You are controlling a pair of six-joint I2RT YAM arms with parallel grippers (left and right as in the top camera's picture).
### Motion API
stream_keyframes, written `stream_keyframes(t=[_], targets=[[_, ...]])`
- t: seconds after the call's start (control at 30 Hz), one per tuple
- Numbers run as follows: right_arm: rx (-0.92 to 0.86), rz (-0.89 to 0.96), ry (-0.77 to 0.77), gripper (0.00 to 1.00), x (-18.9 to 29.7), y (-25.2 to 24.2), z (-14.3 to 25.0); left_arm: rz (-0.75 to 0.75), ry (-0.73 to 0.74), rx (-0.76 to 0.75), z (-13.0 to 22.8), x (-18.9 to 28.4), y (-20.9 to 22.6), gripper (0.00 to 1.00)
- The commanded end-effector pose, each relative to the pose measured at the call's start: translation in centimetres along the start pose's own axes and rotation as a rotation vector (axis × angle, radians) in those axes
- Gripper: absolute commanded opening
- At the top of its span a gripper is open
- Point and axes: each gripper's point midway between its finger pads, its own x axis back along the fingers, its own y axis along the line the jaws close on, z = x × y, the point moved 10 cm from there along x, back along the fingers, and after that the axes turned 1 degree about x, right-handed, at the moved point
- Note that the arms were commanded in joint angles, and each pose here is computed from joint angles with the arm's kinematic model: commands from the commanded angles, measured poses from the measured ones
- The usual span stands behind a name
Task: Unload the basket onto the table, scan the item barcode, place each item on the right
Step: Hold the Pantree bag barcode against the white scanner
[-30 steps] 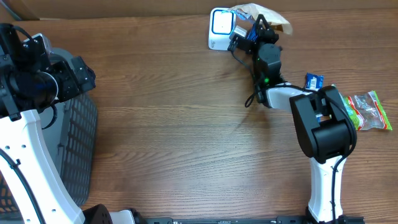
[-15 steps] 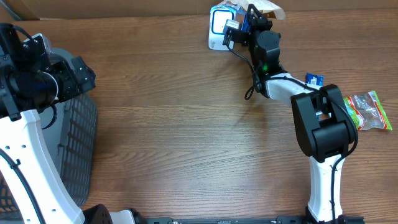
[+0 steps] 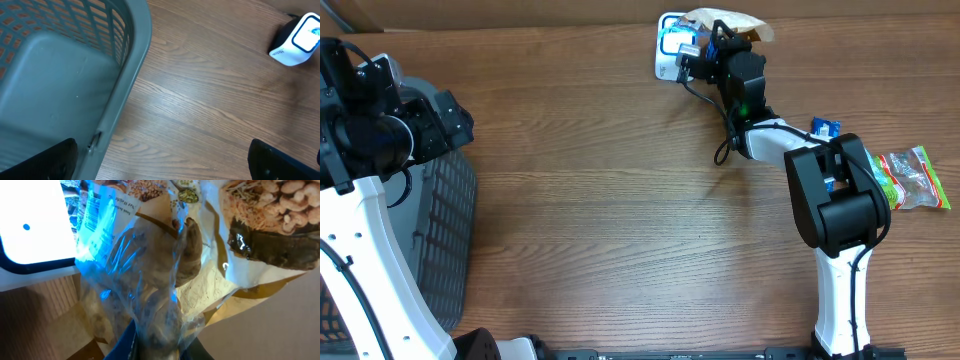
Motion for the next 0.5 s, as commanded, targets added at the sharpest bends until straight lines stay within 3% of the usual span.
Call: stream_keyframes(t=[0.0,0.47], targets=[[0.012,0.027,-0.017,0.04,-0.3,-0.8,-0.6,0.014,-0.025,0.010,0.1,0.8,-0.3,1.00],[0.099,0.071,-0.012,0.04,-0.2,-1.8,-0.6,0.014,-0.025,0.010,0.1,0.8,-0.3,1.00]])
